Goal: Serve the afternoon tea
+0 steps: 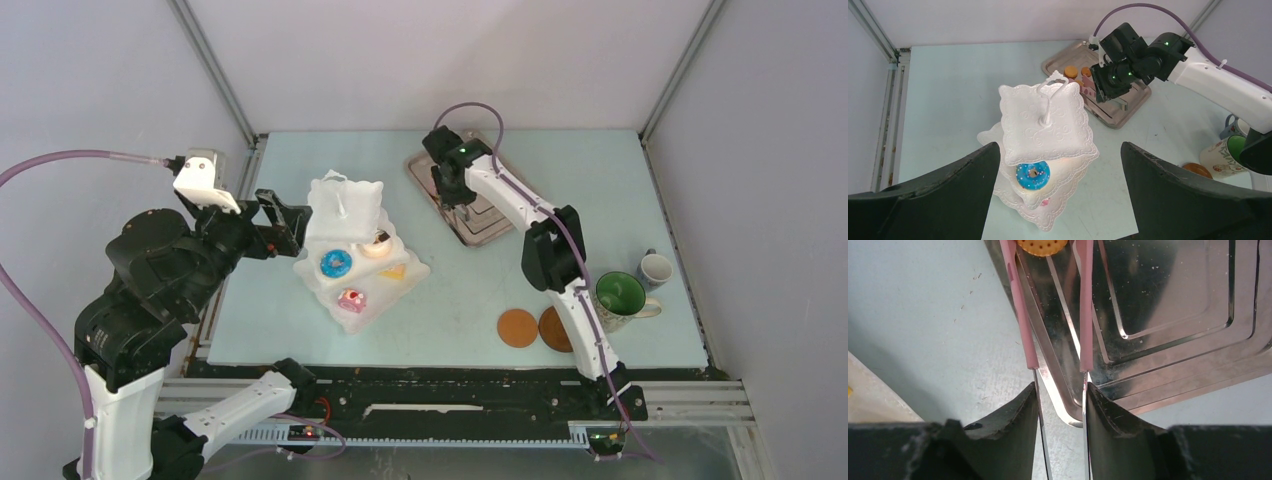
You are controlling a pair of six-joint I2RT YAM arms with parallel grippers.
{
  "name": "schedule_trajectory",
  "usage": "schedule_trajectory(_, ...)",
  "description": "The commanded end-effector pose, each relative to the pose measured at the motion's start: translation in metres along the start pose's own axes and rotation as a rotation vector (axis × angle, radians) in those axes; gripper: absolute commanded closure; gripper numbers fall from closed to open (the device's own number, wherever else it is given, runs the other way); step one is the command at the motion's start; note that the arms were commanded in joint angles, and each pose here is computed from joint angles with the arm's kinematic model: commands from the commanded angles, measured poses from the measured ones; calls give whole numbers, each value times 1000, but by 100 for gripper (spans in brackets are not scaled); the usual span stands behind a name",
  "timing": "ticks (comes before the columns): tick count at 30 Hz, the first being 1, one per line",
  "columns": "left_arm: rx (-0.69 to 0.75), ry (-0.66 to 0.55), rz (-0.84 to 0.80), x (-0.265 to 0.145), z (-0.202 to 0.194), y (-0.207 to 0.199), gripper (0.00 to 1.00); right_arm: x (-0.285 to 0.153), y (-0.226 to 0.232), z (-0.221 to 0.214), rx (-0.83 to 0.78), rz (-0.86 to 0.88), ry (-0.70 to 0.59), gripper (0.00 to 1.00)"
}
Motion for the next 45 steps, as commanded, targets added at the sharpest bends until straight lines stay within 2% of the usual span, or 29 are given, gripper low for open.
schedule_trajectory(1, 14, -7, -6, 4, 2, -1, 1, -8, -4, 5, -10, -23, -35, 62)
schedule_trajectory(11, 13, -16, -8, 2, 3, -1, 1, -22, -28, 10, 34, -6, -65, 78)
schedule_trajectory(15, 15, -23, -7, 1, 4, 0, 1, -37, -41, 11, 64, 52, -122, 83)
schedule_trajectory(22, 14, -30, 0, 1, 5, 0, 1, -63, -65, -7, 100, 167, -187, 85)
schedule_trajectory(29, 11, -29, -10, 2, 7, -2, 1, -83, -85, -34, 129, 258, -187, 87)
schedule_trajectory(32, 24, -25, 41, 1, 4, 4, 1, -104, -80, -35, 106, 339, -246, 88)
schedule_trajectory(35, 31, -15, 24, 0, 2, 3, 1, -139, -70, -33, 70, 411, -323, 88)
schedule_trajectory(41, 17, 6, -14, 11, 1, -5, 2, -204, -39, -43, -81, 544, -467, 88)
schedule_trajectory(45, 12, -13, -4, 10, 7, -4, 2, -237, -20, -54, -215, 550, -544, 88)
Point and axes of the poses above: each gripper's point midway between its finger pads, its own x axis out along the fingers, its own y axis along the line the jaws close on, z = x × y, the point moved 9 cm from there along -x, back along the fingers, and after that the axes turned 3 degrees about x, right-handed, at the moved point
